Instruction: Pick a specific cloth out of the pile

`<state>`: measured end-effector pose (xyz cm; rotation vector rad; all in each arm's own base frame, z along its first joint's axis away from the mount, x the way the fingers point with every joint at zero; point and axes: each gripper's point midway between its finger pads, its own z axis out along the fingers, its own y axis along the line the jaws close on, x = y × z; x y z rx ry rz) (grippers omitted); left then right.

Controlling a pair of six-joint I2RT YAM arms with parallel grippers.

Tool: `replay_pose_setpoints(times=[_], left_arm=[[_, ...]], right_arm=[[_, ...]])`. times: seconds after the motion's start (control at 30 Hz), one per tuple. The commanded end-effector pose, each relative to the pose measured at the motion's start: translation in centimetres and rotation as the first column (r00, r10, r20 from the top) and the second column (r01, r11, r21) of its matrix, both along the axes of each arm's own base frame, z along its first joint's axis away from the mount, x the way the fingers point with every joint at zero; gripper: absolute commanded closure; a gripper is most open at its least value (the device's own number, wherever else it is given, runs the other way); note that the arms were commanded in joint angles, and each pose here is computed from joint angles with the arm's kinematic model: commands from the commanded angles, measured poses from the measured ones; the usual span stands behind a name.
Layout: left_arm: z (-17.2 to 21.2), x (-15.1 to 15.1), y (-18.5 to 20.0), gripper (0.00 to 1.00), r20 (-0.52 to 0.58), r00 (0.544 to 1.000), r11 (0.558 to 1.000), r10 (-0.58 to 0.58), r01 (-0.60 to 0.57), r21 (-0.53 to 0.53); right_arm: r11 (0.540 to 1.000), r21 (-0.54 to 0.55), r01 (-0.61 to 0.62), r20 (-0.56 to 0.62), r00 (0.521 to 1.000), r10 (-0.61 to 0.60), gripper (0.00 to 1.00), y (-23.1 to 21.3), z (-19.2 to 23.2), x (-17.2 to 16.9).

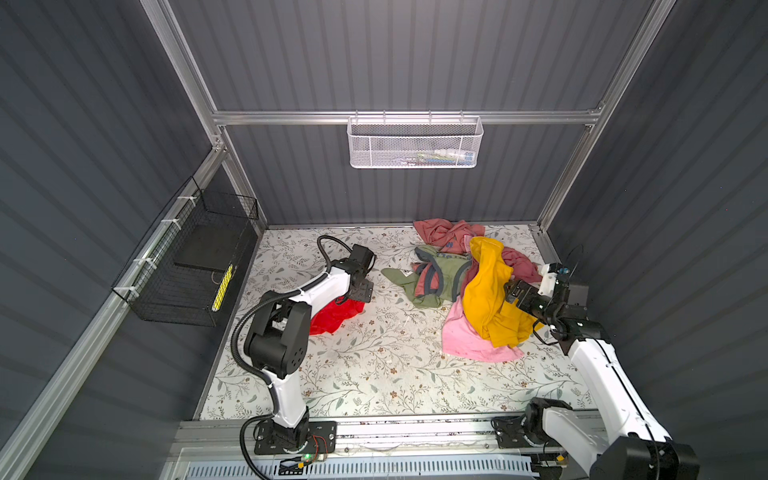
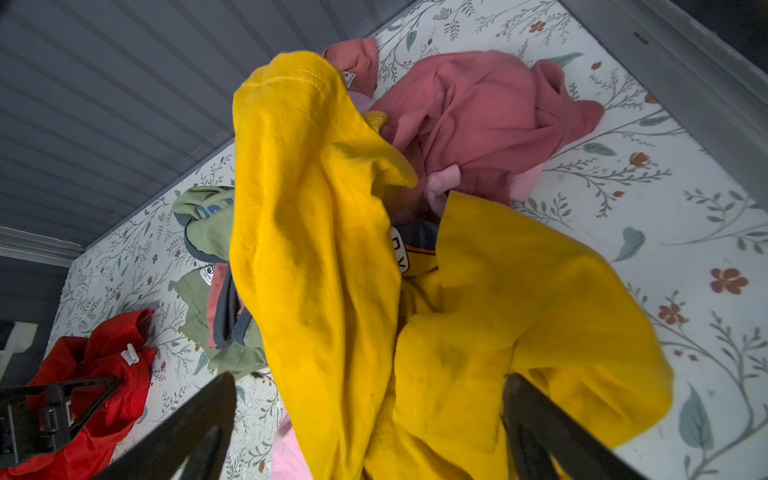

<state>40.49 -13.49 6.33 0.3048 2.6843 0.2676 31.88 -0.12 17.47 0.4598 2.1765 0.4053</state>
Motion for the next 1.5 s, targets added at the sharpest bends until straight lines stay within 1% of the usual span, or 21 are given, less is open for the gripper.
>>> replay_pose_setpoints(times=[0.0,0.07,0.17,0.27,0.37,0.43,0.53,0.57,0.67,0.83,0.97,1.1,1.23,1.33,1.4,1.47], left_arm=[[-2.3,-0.6,0.2,0.02,-0.091,0.996,1.0,0.016,-0.016,-0.002],[-3.7,-0.7,0.2,0.05,-0.121,0.992,1.0,0.02,-0.022,-0.018],[-5.5,-1.0,0.7,0.13,-0.16,0.986,0.998,0.042,-0.049,-0.041],[-6.7,-1.4,1.0,0.3,-0.2,0.978,0.995,0.053,-0.069,-0.071],[-7.1,-1.7,0.9,0.52,-0.214,0.976,0.994,0.038,-0.059,-0.093],[-6.8,-1.6,0.6,0.72,-0.204,0.979,0.992,0.024,-0.049,-0.116],[-5.5,-1.2,0.6,0.96,-0.164,0.986,0.989,0.019,-0.043,-0.141],[-4.9,-1.0,0.6,1.0,-0.146,0.989,0.989,0.015,-0.036,-0.145],[-2.6,-0.3,1.1,1.0,-0.078,0.997,0.992,0.001,-0.011,-0.129],[2.2,1.0,2.1,1.0,0.068,0.996,0.997,-0.058,0.061,-0.055],[5.7,2.0,3.0,1.0,0.177,0.978,0.994,-0.109,0.107,0.025],[8.1,3.2,3.0,1.0,0.253,0.945,0.977,-0.208,0.187,0.103],[8.7,5.0,3.3,1.0,0.265,0.922,0.954,-0.282,0.24,0.179],[8.5,6.2,2.7,1.0,0.27,0.908,0.942,-0.321,0.274,0.195],[8.2,6.7,2.0,1.0,0.266,0.907,0.943,-0.325,0.29,0.163],[7.1,6.5,1.3,1.0,0.239,0.918,0.948,-0.317,0.298,0.113]], right_arm=[[1.0,-0.028,-0.001,0.008,1.0,0.001,0.01,-0.2,0.9,-0.1],[0.999,-0.033,0.0,0.006,1.0,0.0,0.01,-0.2,0.9,-0.2],[0.999,-0.042,0.001,0.004,1.0,-0.001,0.01,-0.3,0.9,-0.2],[0.999,-0.047,0.002,0.005,1.0,-0.002,0.01,-0.4,0.9,-0.3],[0.999,-0.049,0.001,0.006,1.0,-0.001,0.01,-0.4,1.0,-0.3],[0.999,-0.047,0.001,0.01,1.0,-0.001,0.01,-0.4,1.1,-0.2],[0.999,-0.044,-0.008,0.022,1.0,0.009,0.01,-0.2,1.4,-0.2],[0.999,-0.045,-0.009,0.029,1.0,0.011,0.01,-0.2,1.6,-0.2],[0.999,-0.049,-0.008,0.063,0.998,0.011,0.01,-0.1,2.3,-0.2],[0.998,-0.056,-0.024,0.119,0.992,0.03,0.02,0.5,3.6,-0.3],[0.997,-0.063,-0.036,0.13,0.991,0.044,0.02,1.0,3.9,-0.3],[0.995,-0.089,-0.049,0.138,0.989,0.061,0.02,1.5,4.4,-0.1],[0.993,-0.102,-0.063,0.145,0.986,0.077,0.02,2.0,4.8,0.1],[0.992,-0.107,-0.071,0.145,0.986,0.087,0.02,2.4,4.9,0.1],[0.991,-0.108,-0.074,0.143,0.986,0.089,0.02,2.5,4.9,0.1],[0.992,-0.105,-0.075,0.139,0.986,0.089,0.02,2.7,4.7,0.2]])
